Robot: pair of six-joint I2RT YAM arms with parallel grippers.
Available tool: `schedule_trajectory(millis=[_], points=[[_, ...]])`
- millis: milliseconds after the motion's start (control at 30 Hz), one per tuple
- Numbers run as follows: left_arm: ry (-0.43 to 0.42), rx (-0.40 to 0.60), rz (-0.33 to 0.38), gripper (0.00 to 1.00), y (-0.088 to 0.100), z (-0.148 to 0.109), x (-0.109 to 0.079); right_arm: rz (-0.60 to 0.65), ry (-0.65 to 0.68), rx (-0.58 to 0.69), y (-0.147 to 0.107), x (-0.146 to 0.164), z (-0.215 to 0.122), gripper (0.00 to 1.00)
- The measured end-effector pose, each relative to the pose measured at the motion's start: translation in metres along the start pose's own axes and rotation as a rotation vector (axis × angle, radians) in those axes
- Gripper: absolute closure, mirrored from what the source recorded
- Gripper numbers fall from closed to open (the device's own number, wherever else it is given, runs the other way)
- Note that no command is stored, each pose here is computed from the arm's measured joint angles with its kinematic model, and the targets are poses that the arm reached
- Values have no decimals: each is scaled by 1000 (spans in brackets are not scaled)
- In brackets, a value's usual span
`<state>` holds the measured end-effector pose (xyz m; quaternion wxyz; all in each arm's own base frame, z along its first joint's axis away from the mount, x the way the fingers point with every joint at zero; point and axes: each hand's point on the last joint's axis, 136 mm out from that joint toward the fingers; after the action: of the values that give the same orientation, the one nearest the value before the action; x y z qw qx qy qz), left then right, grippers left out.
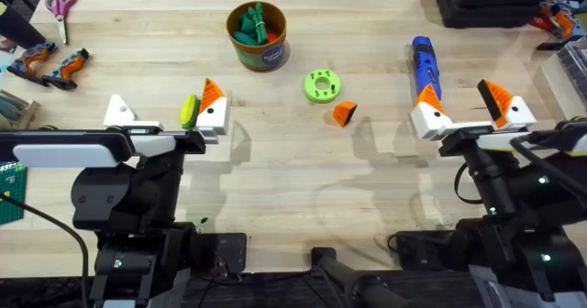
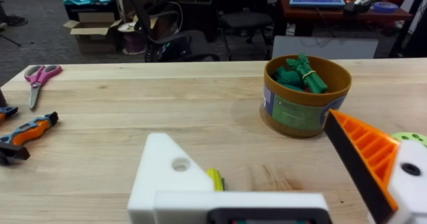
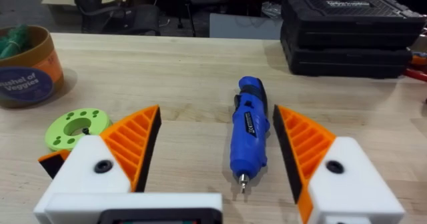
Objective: Pick up the gripper from the table and insert it into the empty holder that is missing its gripper. Then pick up a screw, insert it into the mounting hole, and use the screwdriver to tighten it. Finally, clean up the table by picking up the vegetable and placing it into the bucket.
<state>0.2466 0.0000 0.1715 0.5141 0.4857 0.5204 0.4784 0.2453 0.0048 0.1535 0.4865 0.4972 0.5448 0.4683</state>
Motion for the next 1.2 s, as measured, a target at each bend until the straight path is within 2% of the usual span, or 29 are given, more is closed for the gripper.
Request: schedule_trajectory(millis=[367, 467, 533, 633, 767, 900, 933, 1100, 1200], points=[[0, 7, 0, 15, -1, 0, 0, 0, 0, 2, 0, 0, 0, 28], [6, 77, 4, 15, -14, -2, 1, 0, 0, 4, 0, 0, 0, 28], [10, 125, 6, 16, -14, -6, 1, 0, 1, 16, 1, 0, -2, 28], [25, 176, 9, 15, 5, -16, 2, 1, 5, 40, 10, 0, -5, 28], [50, 251, 31, 16, 48, -25, 3, 2, 11, 97, 37, -1, -13, 28], [66, 410, 62, 15, 73, -22, 3, 6, 20, 227, 61, -3, -16, 28], [73, 554, 79, 15, 84, -13, 3, 10, 31, 362, 73, -3, -15, 28], [77, 769, 90, 15, 94, 6, 3, 15, 46, 574, 95, -5, -11, 28], [82, 871, 96, 14, 94, 18, 4, 18, 53, 688, 103, -5, -9, 28]])
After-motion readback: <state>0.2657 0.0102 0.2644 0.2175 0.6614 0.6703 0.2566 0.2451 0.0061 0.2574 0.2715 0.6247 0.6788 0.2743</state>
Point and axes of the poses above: each hand's point on the last joint's axis, 136 mm out from that joint toward the fingers, its own z axis out along the fingers, its own x axis along the line the jaws close on, y = z × x, and after that the axes turned 4 degrees about -z, right-handed
